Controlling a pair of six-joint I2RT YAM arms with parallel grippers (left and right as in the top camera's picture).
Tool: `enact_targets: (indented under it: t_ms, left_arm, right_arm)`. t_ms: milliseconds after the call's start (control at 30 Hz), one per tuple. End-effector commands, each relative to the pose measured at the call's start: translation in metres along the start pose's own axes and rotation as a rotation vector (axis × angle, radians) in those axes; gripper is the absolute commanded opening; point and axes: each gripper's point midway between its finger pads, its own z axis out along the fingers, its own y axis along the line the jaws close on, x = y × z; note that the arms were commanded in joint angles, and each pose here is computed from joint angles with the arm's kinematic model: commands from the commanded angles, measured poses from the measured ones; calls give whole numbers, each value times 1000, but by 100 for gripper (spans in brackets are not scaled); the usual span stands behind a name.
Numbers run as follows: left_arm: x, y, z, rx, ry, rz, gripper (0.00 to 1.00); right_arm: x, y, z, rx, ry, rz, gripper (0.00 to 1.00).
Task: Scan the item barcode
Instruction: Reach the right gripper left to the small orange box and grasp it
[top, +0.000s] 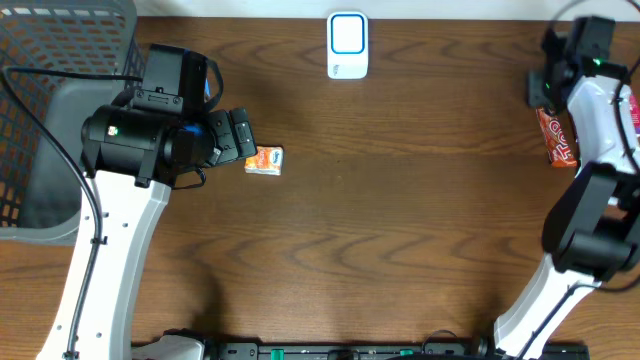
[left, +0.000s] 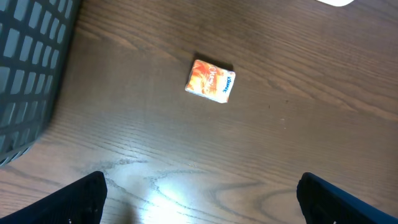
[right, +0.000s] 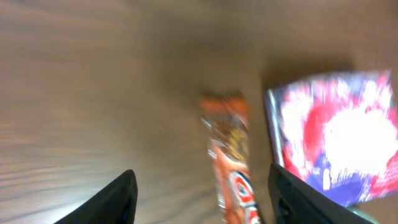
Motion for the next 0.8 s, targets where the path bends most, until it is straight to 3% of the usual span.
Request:
enact_targets:
  t_ms: [0, 33, 167, 233, 300, 433, 767]
  left_arm:
    - [-4, 1, -4, -3, -17, 6, 98]
    - [-4, 1, -4, -3, -17, 6, 98]
    - [-4, 1, -4, -3, -17, 6, 98]
    - [-4, 1, -4, -3, -17, 6, 98]
    - [-4, 1, -4, -3, -17, 6, 98]
    - [-4, 1, -4, -3, -17, 6, 98]
    - [-4, 1, -4, -3, -17, 6, 98]
  right_arm:
    - [-51, 61, -61, -200, -183, -38, 52]
    - [-57, 91, -72, -320, -207, -36, 49]
    - [-60, 196, -114, -769, -217, -22, 51]
    - [-54, 241, -129, -916, -196, -57, 43]
    - [-45, 278, -130, -966, -150, -76, 41]
    - [-15, 354, -123, -1034, -75, -181, 56]
    - [55, 502, -114, -1184, -48, -408, 52]
